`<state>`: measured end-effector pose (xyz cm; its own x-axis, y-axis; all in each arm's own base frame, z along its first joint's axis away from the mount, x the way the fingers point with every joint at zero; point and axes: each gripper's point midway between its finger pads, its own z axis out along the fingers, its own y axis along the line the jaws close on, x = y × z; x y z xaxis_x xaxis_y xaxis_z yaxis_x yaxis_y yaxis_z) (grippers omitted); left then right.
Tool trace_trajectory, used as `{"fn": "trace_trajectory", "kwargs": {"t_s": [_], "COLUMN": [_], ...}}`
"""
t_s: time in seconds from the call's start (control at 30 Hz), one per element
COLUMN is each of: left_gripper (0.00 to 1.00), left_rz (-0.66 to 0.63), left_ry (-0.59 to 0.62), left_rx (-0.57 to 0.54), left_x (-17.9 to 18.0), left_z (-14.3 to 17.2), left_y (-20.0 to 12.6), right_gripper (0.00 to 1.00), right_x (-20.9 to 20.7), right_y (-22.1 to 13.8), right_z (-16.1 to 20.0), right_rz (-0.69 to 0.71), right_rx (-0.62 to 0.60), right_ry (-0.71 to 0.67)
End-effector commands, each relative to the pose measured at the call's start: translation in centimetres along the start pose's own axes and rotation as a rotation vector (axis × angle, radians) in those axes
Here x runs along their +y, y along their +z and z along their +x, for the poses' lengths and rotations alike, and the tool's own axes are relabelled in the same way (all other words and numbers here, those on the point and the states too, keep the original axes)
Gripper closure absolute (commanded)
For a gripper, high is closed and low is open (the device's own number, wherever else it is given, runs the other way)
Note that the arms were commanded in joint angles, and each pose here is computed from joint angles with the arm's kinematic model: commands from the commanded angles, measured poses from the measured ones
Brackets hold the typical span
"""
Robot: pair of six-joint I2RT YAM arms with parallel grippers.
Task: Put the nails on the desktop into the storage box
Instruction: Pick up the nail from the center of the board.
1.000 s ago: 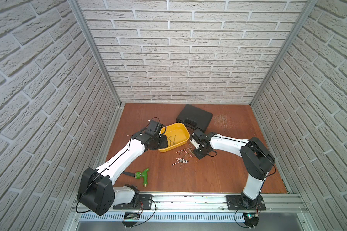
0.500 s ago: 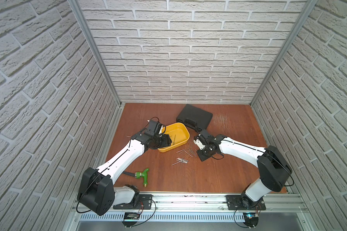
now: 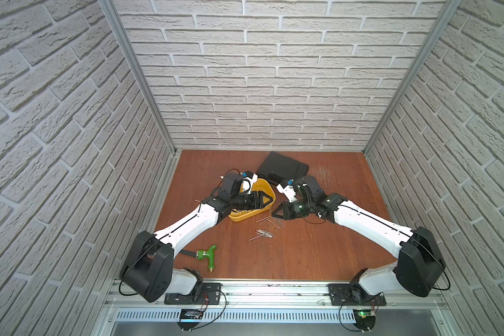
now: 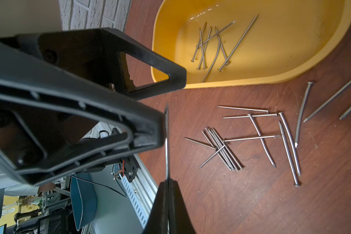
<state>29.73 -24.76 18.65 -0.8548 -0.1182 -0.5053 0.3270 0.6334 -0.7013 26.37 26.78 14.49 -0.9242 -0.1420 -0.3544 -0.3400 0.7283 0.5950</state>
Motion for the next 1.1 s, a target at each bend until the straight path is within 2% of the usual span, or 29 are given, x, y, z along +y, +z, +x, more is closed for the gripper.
{"fn": "trace_trajectory", "kwargs": {"t_s": [0.0,0.2,0.6,0.73,0.93,1.07], "left_gripper": [0.27,0.3,0.33,0.38,0.62,0.87], "left_rz": [0.096,0.093,0.117,0.127,0.123,0.125], "left_ry": [0.045,0.037,0.061,0.05,0.028,0.018], "left_rx": [-0.006,0.037,0.067,0.075,0.068,0.072], "left_x": [-2.3,-2.5,-4.2,-4.5,-4.3,-4.4], "left_z": [-0.8,-0.3,0.8,1.3,1.3,1.2], "left_y": [0.7,2.0,2.6,3.0,3.1,3.3], "right_gripper": [0.98,0.98,0.98,0.98,0.98,0.98], "right_x": [3.1,4.7,4.8,4.8,4.8,4.4], "right_y": [-0.8,-1.6,-1.2,-1.2,-1.1,-1.0], "right_z": [-1.2,-2.1,-3.4,-4.3,-5.1,-5.2], "right_rz": [-0.14,-0.178,-0.161,-0.143,-0.134,-0.116], "right_rx": [-0.043,-0.073,-0.085,-0.108,-0.124,-0.128], "right_ry": [0.006,-0.005,0.008,0.015,0.026,0.032]}}
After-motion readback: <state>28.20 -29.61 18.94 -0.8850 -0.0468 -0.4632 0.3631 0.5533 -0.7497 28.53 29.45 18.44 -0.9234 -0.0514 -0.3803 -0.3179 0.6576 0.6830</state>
